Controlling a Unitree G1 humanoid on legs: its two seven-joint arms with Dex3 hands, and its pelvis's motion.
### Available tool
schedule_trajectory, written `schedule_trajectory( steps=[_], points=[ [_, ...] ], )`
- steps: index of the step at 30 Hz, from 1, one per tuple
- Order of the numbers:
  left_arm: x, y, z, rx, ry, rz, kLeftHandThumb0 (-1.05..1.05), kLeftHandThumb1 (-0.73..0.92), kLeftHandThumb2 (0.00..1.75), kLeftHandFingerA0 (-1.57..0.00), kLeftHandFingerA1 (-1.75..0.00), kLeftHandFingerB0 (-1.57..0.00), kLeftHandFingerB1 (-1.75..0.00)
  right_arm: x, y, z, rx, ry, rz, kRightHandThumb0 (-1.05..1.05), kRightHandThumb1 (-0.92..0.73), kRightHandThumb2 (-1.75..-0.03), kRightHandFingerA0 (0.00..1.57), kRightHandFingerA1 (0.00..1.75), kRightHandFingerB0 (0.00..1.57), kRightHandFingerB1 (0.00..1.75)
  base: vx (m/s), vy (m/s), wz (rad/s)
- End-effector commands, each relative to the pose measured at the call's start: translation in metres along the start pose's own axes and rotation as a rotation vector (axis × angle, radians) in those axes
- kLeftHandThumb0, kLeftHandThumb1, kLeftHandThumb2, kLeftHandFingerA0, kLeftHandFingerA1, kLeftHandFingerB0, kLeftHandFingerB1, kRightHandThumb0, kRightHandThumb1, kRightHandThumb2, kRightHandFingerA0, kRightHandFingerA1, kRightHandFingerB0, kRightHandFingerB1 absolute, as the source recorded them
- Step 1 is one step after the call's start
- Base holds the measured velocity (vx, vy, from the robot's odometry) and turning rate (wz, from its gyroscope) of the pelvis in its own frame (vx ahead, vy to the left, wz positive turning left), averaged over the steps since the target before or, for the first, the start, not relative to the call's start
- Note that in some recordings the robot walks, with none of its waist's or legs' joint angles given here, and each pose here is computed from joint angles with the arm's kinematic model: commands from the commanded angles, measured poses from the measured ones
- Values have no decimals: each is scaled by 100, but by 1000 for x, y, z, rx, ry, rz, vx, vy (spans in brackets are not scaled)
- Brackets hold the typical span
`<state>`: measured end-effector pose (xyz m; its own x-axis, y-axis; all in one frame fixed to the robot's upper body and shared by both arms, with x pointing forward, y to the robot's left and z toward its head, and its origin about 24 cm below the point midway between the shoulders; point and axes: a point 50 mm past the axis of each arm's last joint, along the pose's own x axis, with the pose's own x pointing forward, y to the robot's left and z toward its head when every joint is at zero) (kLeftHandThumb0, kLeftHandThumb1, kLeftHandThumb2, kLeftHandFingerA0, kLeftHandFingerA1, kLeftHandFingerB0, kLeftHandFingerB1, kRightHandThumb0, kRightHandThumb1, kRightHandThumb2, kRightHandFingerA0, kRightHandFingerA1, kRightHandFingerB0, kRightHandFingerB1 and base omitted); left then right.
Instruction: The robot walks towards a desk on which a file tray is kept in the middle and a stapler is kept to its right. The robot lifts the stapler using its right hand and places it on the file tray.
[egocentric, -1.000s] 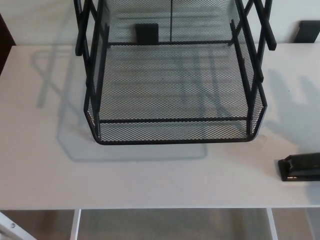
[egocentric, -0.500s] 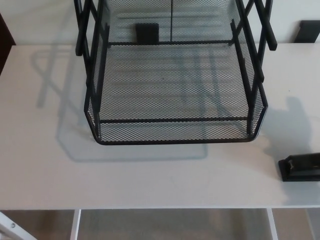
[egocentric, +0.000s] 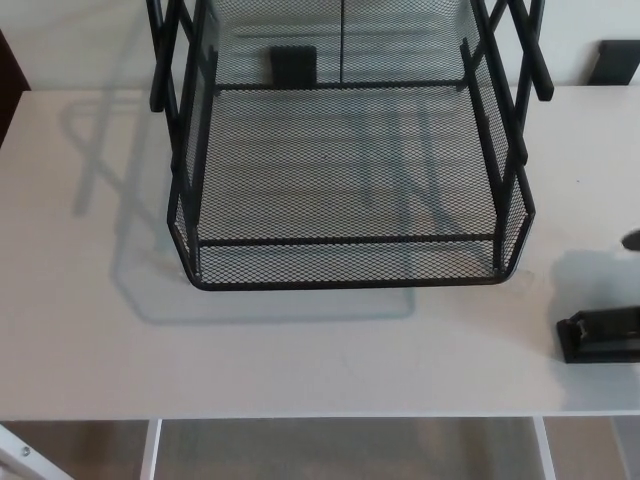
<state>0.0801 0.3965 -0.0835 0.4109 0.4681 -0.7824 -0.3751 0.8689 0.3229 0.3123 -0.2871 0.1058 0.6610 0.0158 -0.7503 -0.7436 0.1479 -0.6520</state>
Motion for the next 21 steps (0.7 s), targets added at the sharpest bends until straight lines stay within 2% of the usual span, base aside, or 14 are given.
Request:
schedule_trajectory(
  steps=[1, 4, 6, 7, 8, 9, 12, 13, 14, 15, 16, 17, 18, 21],
  points=[
    [-1, 8, 3, 16, -16, 38, -87, 60, 120, -22, -79, 0, -54, 1, 14, -5, -83, 111, 68, -79, -46, -80, 0, 1, 2, 11, 0, 0, 0],
    [0, 6, 6, 15, -18, 43, -87, 64, 115, -26, -87, 0, -60, 0, 18, -4, -83, 123, 71, -79, -46, -80, 0, 0, 3, 12, 0, 0, 0],
    [0, 6, 4, -16, -6, 42, -88, 63, 129, -10, -70, -5, -52, 3, 26, -2, -122, 138, 123, -82, -47, -81, 0, 0, 0, 7, 0, 0, 0],
    [0, 5, 5, -5, -10, 41, -85, 67, 107, -20, -87, 0, -60, 3, 27, -1, -173, 148, 147, -84, -49, -83, 0, 0, 0, 5, 0, 0, 0],
    [0, 5, 5, 0, -12, 41, -85, 67, 107, -20, -87, 0, -60, 3, 28, 0, -195, 153, 157, -84, -49, -83, 0, 0, 0, 5, 0, 0, 0],
    [0, 5, 4, -1, -9, 44, -86, 57, 119, -24, -77, 0, -52, 2, 30, 0, -237, 154, 146, -74, -41, -86, 0, 13, 0, 20, 0, 0, 0],
    [0, 6, 4, 1, -5, 50, -87, 62, 114, -28, -84, 0, -55, 4, 38, 1, -296, 160, 96, -67, -40, -82, 0, 15, 2, 25, 0, 0, 0],
    [0, 6, 4, 5, -9, 48, -87, 62, 129, -17, -73, -5, -53, 6, 42, 1, -305, 164, 52, -64, -40, -80, 0, 17, 11, 29, 0, 0, 0],
    [0, 6, 5, 3, -11, 44, -85, 61, 128, -17, -72, -5, -53, 10, 48, 0, -291, 172, -50, -45, -54, -57, 20, 36, 12, 27, 0, 0, 0],
    [0, 6, 5, 3, -11, 44, -85, 61, 128, -17, -72, -5, -53, 10, 48, 0, -290, 173, -63, -45, -54, -57, 20, 36, 12, 27, 0, 0, 0],
    [0, 6, 5, -9, -6, 43, -85, 60, 126, -18, -72, -5, -52, 12, 50, 0, -371, 157, -145, -44, -56, -58, 46, 59, 24, 29, 0, 0, 0],
    [0, 6, 5, -20, -3, 46, -85, 59, 126, -24, -76, -5, -53, 14, 55, -2, -445, 112, -306, -40, -51, -56, 68, 124, 42, 35, 0, 0, 0],
    [0, 5, 5, -8, -10, 35, -87, 59, 127, -19, -74, -5, -55, 17, 62, -5, -453, 86, -466, -24, -72, -64, 86, 162, 52, 41, 0, 0, 0],
    [0, 4, 4, 17, -6, 33, -86, 59, 126, -22, -74, -5, -56, 18, 69, -9, -483, 55, -597, -18, -73, -65, 95, 169, 63, 47, 0, 0, 0]
  ],
)
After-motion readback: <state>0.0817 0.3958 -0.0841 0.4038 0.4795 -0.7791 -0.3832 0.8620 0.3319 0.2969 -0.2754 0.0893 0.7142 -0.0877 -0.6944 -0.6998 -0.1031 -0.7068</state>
